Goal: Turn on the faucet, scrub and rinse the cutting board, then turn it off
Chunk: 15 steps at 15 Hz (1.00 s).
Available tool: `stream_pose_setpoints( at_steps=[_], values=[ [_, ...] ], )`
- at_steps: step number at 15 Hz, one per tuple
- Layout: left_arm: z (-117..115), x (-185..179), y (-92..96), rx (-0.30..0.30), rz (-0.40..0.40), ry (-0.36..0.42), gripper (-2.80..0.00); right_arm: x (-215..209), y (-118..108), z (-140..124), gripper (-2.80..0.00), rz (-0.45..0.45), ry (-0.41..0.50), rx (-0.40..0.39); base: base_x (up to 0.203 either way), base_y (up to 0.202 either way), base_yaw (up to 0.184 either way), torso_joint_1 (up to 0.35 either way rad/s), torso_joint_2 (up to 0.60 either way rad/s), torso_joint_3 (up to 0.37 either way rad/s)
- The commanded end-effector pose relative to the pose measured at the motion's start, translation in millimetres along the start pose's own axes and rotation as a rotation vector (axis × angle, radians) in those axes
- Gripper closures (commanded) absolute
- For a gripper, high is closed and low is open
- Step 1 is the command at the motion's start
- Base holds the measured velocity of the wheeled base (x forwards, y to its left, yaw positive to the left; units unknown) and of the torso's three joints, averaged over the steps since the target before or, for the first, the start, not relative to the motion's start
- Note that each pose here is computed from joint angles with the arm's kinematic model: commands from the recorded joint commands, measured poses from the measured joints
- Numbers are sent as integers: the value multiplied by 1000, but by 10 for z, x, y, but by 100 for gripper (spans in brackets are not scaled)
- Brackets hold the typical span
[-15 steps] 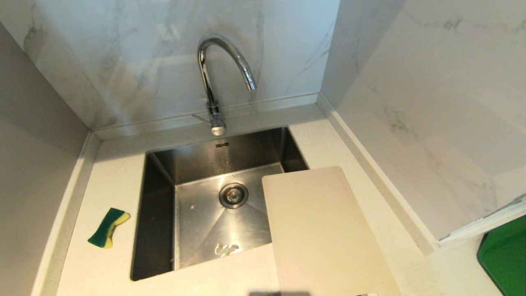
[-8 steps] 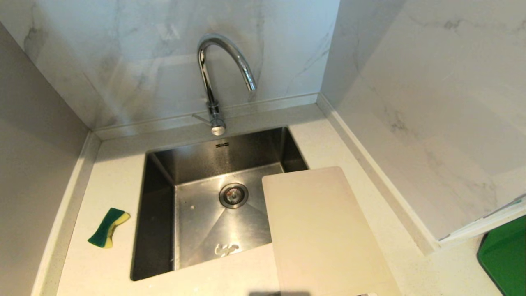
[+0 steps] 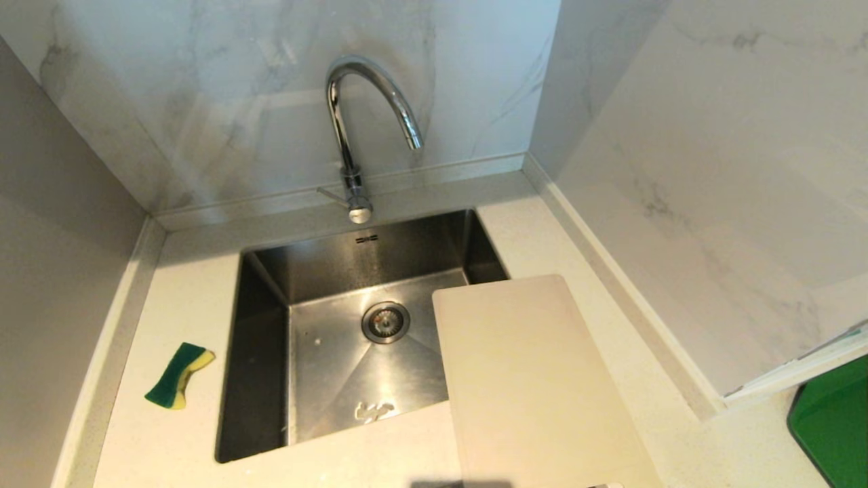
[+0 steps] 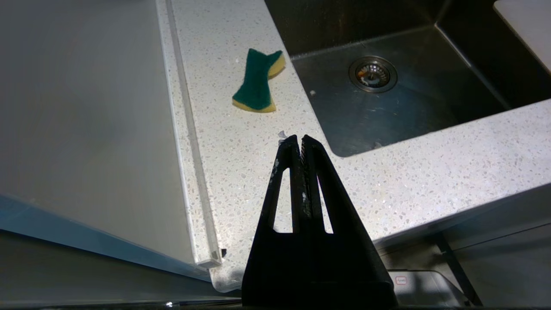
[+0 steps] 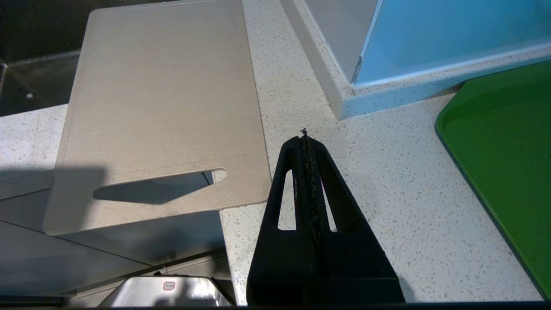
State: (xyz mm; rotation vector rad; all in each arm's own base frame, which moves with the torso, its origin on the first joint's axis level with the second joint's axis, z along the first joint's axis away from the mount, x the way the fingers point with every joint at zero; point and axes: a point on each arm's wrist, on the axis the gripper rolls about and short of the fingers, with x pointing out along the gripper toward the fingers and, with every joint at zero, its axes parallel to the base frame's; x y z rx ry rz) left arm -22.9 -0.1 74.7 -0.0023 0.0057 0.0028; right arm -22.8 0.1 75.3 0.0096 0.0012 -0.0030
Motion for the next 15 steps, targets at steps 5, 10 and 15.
stream_pose_setpoints(
  at_steps=[5, 10, 15],
  values=[
    [-4, 1, 0, -1, 0, 2, 0, 1, 0, -1, 0, 0, 1, 1, 0, 0, 0, 0, 0, 0],
    [-4, 1, 0, -1, 0, 2, 0, 1, 0, -3, 0, 0, 1, 1, 0, 0, 0, 0, 0, 0],
    [-4, 1, 0, -1, 0, 2, 0, 1, 0, -3, 0, 0, 2, 1, 0, 0, 0, 0, 0, 0]
  ],
)
